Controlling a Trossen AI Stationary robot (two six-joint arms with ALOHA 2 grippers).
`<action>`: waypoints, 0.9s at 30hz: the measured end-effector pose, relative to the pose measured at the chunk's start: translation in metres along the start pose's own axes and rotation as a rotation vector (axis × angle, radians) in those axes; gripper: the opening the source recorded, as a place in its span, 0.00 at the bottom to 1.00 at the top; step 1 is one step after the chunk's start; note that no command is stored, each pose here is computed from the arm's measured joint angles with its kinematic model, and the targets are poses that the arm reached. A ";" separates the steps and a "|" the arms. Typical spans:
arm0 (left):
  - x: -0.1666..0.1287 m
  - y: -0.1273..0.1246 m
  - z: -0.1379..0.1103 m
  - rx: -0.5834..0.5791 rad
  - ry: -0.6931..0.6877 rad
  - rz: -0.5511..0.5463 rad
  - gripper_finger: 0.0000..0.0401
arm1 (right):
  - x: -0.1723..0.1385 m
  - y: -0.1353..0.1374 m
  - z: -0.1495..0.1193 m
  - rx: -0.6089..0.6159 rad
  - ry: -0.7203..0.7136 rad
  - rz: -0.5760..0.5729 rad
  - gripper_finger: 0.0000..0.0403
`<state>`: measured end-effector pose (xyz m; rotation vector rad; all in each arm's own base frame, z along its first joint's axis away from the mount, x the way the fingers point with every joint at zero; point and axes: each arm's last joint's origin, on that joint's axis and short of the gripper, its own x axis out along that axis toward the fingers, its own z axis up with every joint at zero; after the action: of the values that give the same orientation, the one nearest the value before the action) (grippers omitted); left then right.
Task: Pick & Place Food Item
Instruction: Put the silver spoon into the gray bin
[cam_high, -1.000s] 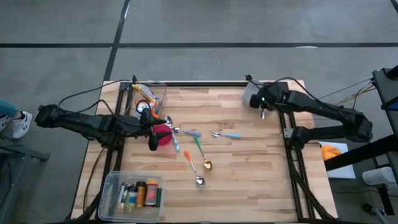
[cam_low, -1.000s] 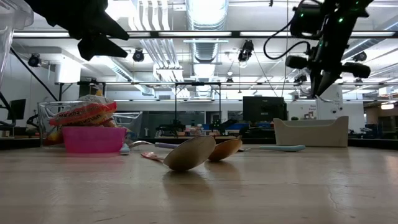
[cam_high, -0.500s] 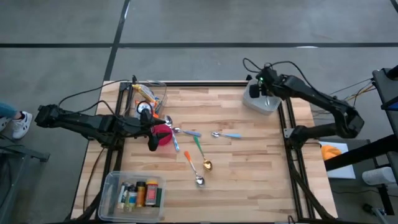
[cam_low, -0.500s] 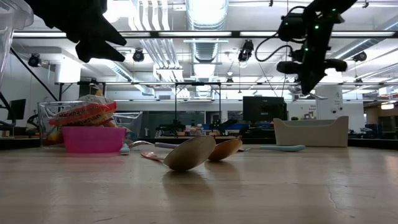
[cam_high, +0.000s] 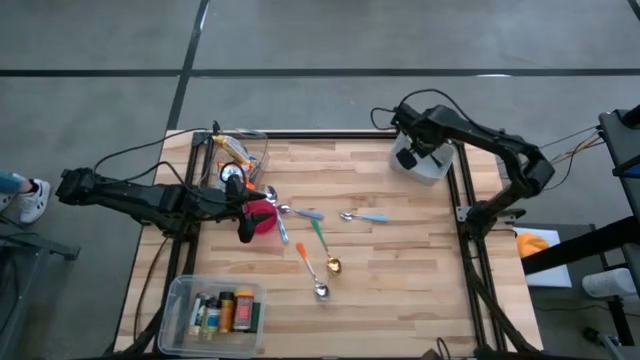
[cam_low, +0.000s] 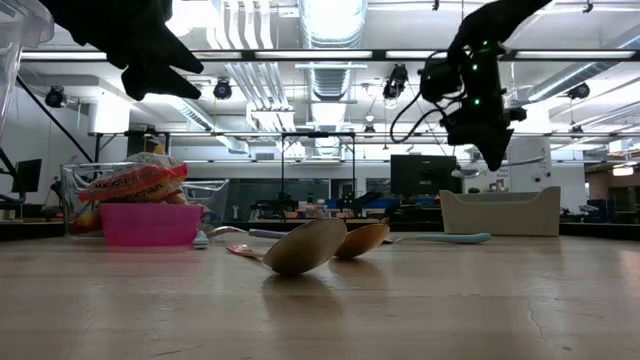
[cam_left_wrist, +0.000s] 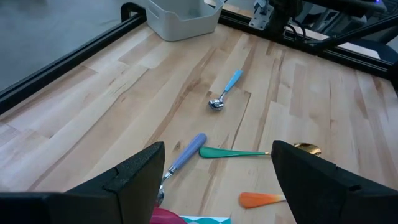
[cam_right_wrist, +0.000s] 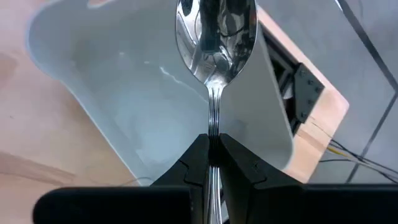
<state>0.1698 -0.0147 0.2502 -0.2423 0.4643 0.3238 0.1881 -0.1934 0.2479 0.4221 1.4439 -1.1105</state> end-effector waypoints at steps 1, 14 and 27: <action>0.000 0.000 0.000 0.000 0.000 0.000 0.74 | 0.004 0.002 0.000 -0.009 0.011 -0.002 0.05; 0.000 0.000 0.000 0.000 0.000 0.000 0.74 | 0.040 0.017 -0.012 -0.014 0.028 0.051 0.05; 0.000 0.000 0.000 0.000 0.000 0.000 0.74 | 0.056 0.020 -0.016 -0.049 -0.012 0.062 0.05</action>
<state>0.1698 -0.0146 0.2502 -0.2426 0.4646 0.3243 0.1819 -0.1903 0.1871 0.4220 1.4357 -1.0242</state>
